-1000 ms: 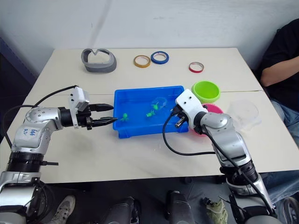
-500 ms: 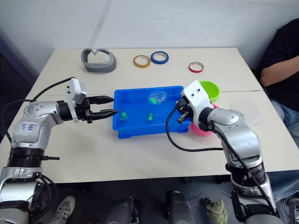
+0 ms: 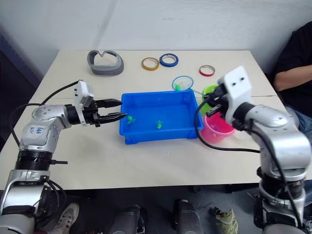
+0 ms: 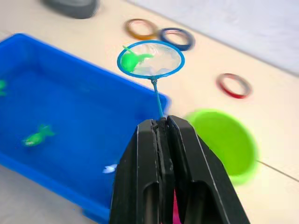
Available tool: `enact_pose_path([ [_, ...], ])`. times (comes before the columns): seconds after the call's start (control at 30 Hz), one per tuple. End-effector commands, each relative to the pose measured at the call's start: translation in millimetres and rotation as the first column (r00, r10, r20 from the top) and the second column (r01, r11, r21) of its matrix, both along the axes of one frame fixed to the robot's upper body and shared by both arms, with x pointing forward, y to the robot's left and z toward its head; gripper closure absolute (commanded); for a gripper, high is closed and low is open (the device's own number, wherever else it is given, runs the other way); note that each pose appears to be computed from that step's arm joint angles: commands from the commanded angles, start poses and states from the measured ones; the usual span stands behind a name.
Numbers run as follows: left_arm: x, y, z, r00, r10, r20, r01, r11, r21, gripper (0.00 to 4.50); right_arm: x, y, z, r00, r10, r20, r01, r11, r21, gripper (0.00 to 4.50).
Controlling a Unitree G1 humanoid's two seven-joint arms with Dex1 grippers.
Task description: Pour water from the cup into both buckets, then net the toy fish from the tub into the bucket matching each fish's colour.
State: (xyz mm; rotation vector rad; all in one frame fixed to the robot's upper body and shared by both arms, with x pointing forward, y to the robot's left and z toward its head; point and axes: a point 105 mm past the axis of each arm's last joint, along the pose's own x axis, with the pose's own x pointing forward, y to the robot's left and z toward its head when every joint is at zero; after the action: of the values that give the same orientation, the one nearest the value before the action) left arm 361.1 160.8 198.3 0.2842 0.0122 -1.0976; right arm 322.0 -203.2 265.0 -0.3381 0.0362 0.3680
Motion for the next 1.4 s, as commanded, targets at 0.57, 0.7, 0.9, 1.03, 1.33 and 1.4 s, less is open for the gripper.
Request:
enact_pose_path([
  [0.57, 0, -24, 10, 0.995, -0.084, 0.046, 0.085, 0.996, -0.022, 1.53, 26, -59, -33, 0.980, -0.145, 0.137, 0.196, 0.817, -0.543, 4.50],
  [0.7, 0, -29, 10, 0.995, -0.087, 0.051, 0.089, 0.995, -0.035, 1.53, 29, -60, -33, 0.975, -0.116, 0.191, 0.215, 0.717, -0.663, 4.50],
  [0.9, 4, -35, 12, 0.994, -0.079, 0.073, 0.083, 0.995, -0.053, 1.53, 29, -60, -29, 0.967, -0.017, 0.253, 0.228, 0.491, -0.841, 4.50],
  [1.03, 4, -39, 12, 0.993, -0.086, 0.077, 0.091, 0.994, -0.058, 1.53, 27, -57, -31, 0.964, 0.087, 0.252, 0.217, 0.295, -0.930, 4.50],
  [1.33, 8, -45, 17, 0.990, -0.084, 0.113, 0.093, 0.993, -0.074, 1.53, 22, -52, -42, 0.939, 0.234, 0.252, 0.245, 0.059, -0.968, 4.50],
  [1.4, 9, -46, 17, 0.990, -0.083, 0.118, 0.092, 0.993, -0.075, 1.53, 23, -52, -39, 0.932, 0.252, 0.261, 0.264, 0.023, -0.964, 4.50],
])
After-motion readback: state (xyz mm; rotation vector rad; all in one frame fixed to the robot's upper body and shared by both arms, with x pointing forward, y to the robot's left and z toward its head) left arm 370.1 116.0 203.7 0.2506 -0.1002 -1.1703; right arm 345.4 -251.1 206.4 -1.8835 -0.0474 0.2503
